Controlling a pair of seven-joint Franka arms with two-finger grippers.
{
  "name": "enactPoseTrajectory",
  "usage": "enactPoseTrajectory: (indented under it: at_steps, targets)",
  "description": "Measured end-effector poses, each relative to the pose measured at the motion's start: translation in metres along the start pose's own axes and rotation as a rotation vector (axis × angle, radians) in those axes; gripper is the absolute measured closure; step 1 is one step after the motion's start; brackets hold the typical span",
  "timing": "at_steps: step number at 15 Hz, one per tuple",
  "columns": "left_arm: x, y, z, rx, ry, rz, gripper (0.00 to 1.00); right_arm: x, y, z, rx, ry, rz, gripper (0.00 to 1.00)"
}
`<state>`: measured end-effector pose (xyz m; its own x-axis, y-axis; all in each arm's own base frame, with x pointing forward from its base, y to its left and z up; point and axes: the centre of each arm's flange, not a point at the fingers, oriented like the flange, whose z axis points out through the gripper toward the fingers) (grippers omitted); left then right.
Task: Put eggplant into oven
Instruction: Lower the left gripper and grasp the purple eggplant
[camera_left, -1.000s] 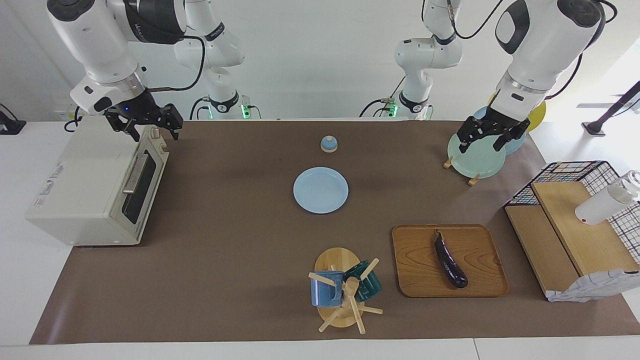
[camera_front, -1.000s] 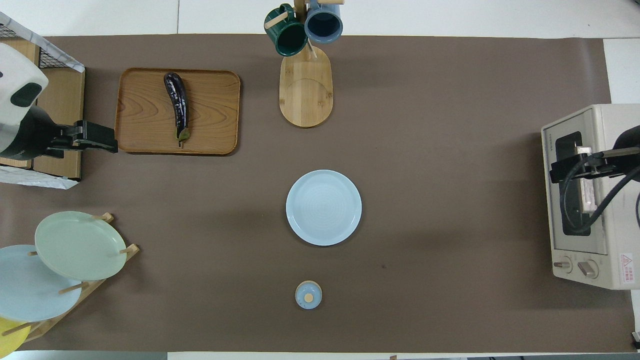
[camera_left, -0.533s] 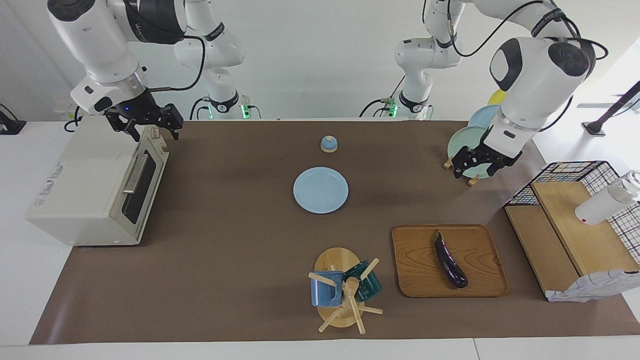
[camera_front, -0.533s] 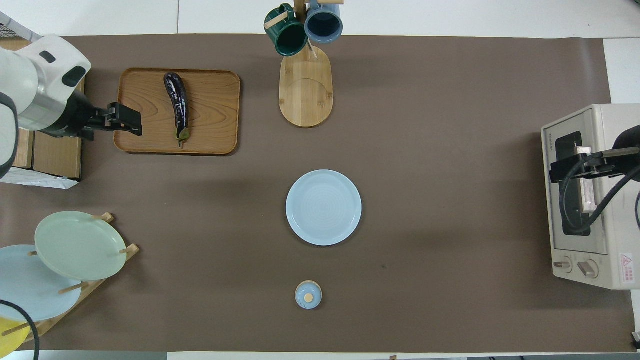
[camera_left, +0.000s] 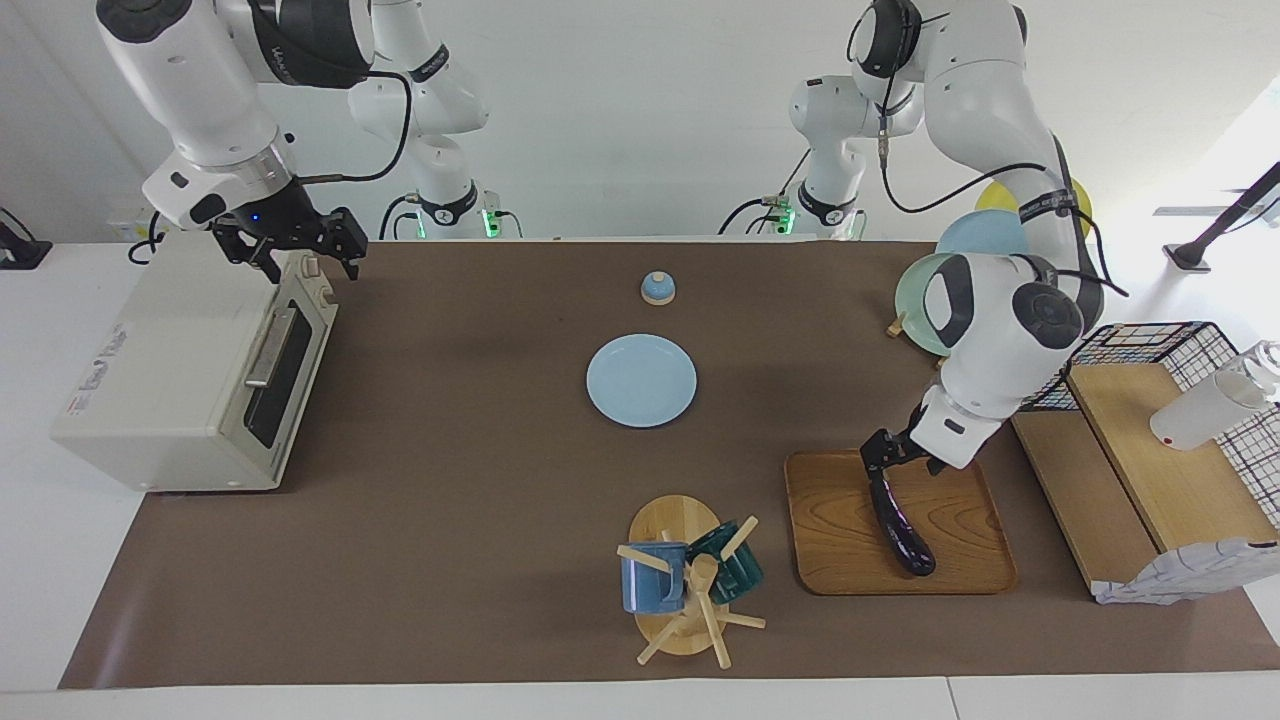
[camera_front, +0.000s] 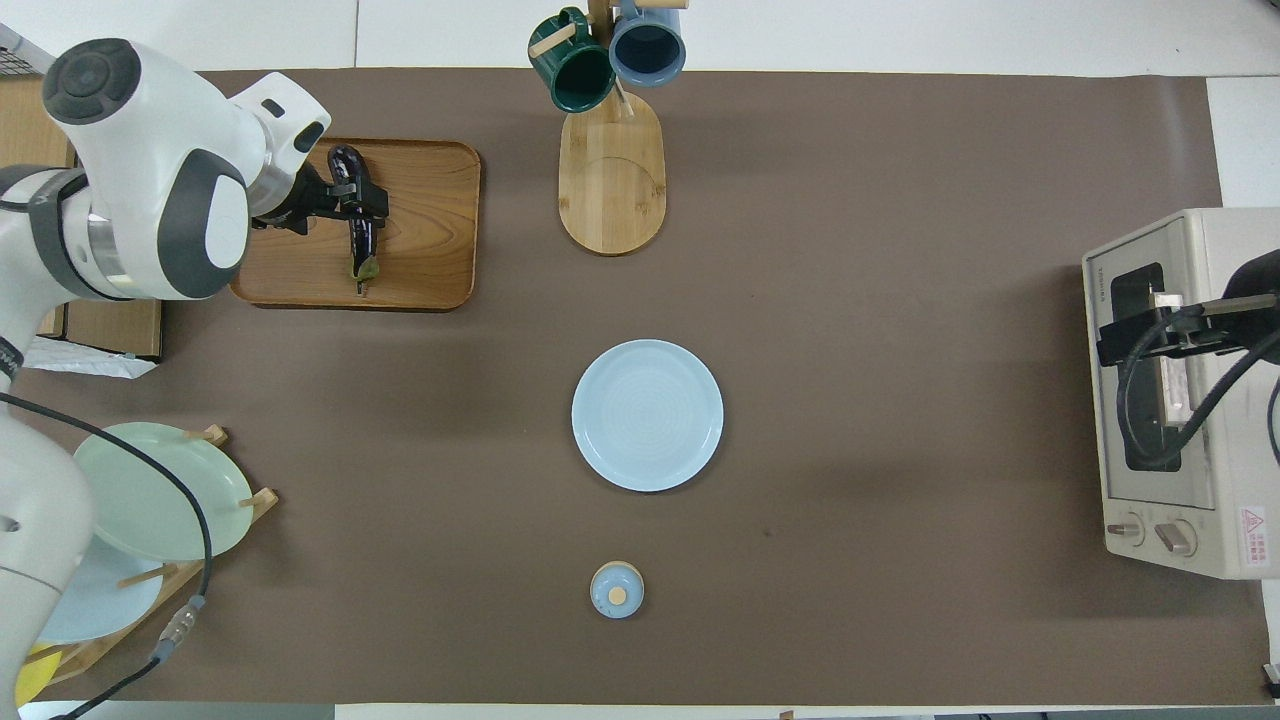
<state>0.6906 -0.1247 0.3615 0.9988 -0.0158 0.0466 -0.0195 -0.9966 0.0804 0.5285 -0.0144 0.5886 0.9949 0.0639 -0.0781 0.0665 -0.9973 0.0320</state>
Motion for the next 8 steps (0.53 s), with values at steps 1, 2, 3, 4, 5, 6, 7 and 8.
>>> enactPoseTrajectory:
  at_steps: [1, 2, 3, 4, 5, 6, 7, 8]
  targets:
    - [0.005, 0.001, 0.012, 0.005, 0.014, 0.007, 0.0, 0.0, 0.0, 0.0, 0.0, 0.0, 0.0, 0.0]
    - [0.01, 0.0, 0.021, 0.017, 0.034, 0.015, 0.0, 0.0, 0.0, 0.0, 0.0, 0.0, 0.0, 0.0]
    - [0.013, -0.004, 0.026, 0.029, 0.048, 0.026, 0.0, 0.0, 0.0, 0.0, 0.0, 0.0, 0.0, 0.0]
    - [0.016, -0.006, 0.028, 0.035, 0.061, 0.039, 0.0, 0.0, 0.0, 0.0, 0.0, 0.0, 0.0, 0.0]
    - [0.017, -0.008, 0.028, 0.036, 0.074, 0.047, 0.0, 0.0, 0.0, 0.0, 0.0, 0.0, -0.001, 0.0]
    - [0.018, -0.008, 0.03, 0.036, 0.086, 0.054, 0.0, 0.0, -0.001, 0.0, 0.0, 0.0, -0.001, 0.0]
    - [0.017, -0.008, 0.035, 0.035, 0.094, 0.058, 0.0, 0.0, -0.001, 0.0, 0.0, 0.0, -0.002, 0.0]
    - [0.015, -0.007, 0.041, 0.034, 0.097, 0.061, 0.0, 0.0, -0.001, 0.0, 0.0, 0.0, -0.002, 0.0]
